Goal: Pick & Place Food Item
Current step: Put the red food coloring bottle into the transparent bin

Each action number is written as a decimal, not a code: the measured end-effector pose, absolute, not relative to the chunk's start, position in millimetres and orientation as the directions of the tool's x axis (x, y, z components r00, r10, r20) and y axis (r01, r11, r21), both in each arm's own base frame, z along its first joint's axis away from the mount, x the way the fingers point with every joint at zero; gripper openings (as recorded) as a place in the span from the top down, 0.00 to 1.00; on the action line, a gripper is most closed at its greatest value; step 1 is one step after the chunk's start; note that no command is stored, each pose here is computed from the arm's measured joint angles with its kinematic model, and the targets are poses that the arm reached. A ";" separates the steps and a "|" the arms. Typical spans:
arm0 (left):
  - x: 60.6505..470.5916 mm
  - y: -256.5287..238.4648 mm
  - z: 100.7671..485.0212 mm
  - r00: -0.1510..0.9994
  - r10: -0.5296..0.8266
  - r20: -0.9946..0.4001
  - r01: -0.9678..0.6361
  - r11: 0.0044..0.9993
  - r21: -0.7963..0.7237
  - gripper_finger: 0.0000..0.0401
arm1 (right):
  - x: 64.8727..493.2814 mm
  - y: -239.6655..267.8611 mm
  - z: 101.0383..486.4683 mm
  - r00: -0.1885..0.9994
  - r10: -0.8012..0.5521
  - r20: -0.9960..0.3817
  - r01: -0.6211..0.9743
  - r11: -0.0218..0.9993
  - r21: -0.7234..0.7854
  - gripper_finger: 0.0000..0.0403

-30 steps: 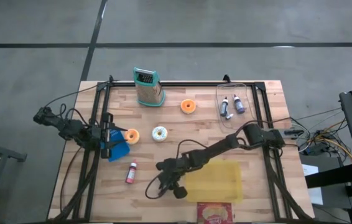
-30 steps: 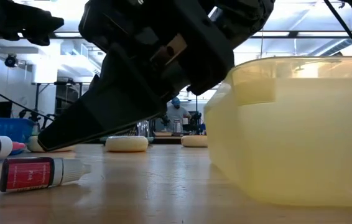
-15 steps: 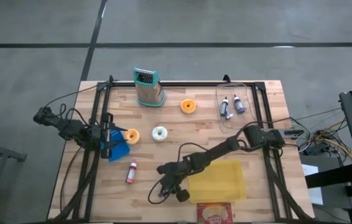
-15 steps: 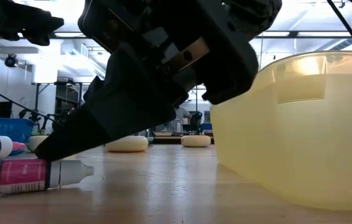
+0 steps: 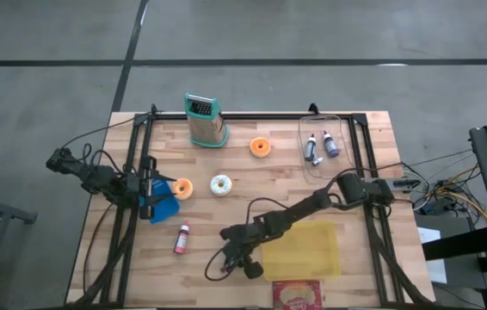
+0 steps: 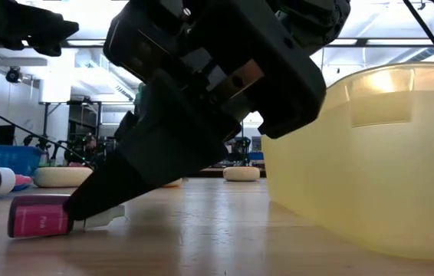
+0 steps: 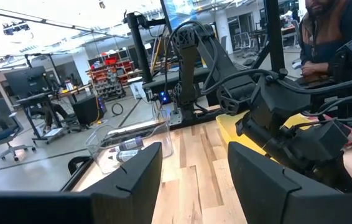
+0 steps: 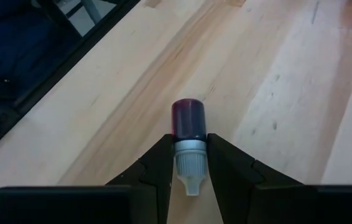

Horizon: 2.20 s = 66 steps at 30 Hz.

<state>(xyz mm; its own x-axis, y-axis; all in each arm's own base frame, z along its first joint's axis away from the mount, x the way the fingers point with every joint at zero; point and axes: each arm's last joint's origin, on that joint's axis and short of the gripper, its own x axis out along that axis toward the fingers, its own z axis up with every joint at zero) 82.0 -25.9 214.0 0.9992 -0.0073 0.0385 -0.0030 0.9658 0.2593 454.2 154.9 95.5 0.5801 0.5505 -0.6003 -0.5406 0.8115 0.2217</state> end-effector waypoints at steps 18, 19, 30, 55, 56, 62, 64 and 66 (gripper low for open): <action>82.0 -25.9 214.0 0.999 -0.007 0.039 -0.003 0.966 0.259 0.53 | 453.5 153.8 94.0 0.589 0.530 -0.610 -0.526 0.825 0.209 0.82; 82.0 -25.9 214.0 0.999 -0.007 0.038 -0.003 0.966 0.260 0.53 | 453.5 153.8 94.0 0.589 0.530 -0.610 -0.526 0.825 0.209 0.82; 82.0 -25.9 214.0 0.999 -0.007 0.038 -0.003 0.966 0.260 0.53 | 453.5 153.8 94.1 0.590 0.528 -0.610 -0.524 0.826 0.208 0.82; 82.0 -25.8 214.1 0.999 -0.007 0.039 -0.003 0.966 0.259 0.53 | 472.5 126.4 146.7 0.547 0.445 -0.709 -0.467 0.865 0.184 0.82; 82.0 -25.9 214.0 0.999 -0.007 0.038 -0.003 0.966 0.260 0.53 | 472.6 124.6 149.7 0.533 0.429 -0.729 -0.453 0.873 0.182 0.82; 82.0 -25.9 214.0 0.999 -0.007 0.039 -0.003 0.966 0.259 0.53 | 470.6 121.9 169.5 0.441 0.370 -0.818 -0.407 0.894 0.186 0.82; 82.0 -25.9 214.0 0.999 -0.007 0.038 -0.003 0.966 0.260 0.53 | 469.8 122.3 176.8 0.416 0.365 -0.833 -0.405 0.894 0.190 0.82; 82.0 -25.9 214.1 0.999 -0.007 0.038 -0.003 0.966 0.259 0.53 | 468.8 121.9 185.6 0.389 0.358 -0.849 -0.399 0.896 0.195 0.82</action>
